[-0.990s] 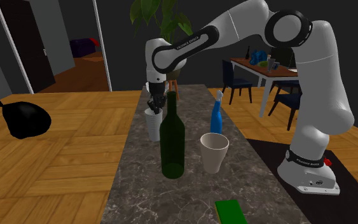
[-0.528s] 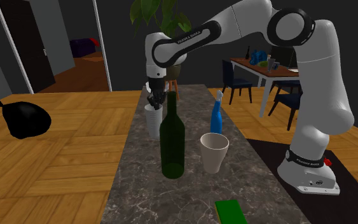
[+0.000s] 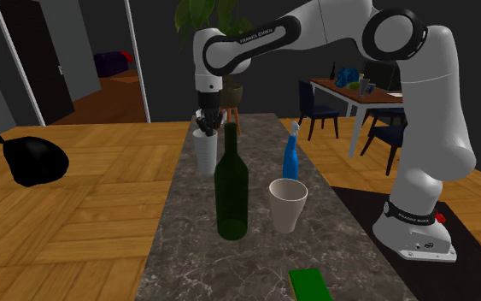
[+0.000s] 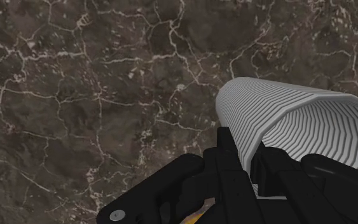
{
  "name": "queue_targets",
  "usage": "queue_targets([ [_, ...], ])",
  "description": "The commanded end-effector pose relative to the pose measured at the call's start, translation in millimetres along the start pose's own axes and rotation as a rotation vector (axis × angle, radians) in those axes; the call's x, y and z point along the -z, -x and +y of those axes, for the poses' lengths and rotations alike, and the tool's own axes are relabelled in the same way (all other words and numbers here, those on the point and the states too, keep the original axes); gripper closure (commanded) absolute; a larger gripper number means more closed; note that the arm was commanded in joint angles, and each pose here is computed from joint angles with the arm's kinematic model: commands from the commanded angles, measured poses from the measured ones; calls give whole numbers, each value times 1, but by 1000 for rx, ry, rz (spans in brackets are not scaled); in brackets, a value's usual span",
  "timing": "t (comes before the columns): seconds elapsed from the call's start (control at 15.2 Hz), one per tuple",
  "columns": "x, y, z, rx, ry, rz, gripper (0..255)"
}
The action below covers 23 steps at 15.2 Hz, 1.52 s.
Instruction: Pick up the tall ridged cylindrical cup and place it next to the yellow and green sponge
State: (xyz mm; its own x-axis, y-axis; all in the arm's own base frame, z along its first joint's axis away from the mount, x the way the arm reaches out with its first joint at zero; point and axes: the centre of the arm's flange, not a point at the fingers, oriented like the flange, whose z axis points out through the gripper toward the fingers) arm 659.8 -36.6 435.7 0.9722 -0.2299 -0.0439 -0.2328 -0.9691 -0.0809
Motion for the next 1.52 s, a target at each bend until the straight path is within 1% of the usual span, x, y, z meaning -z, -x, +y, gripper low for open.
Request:
queue_targets([
  [0.0,11,1,0,0,0,0,255],
  [1.45,126,6,-10,0,0,0,255],
])
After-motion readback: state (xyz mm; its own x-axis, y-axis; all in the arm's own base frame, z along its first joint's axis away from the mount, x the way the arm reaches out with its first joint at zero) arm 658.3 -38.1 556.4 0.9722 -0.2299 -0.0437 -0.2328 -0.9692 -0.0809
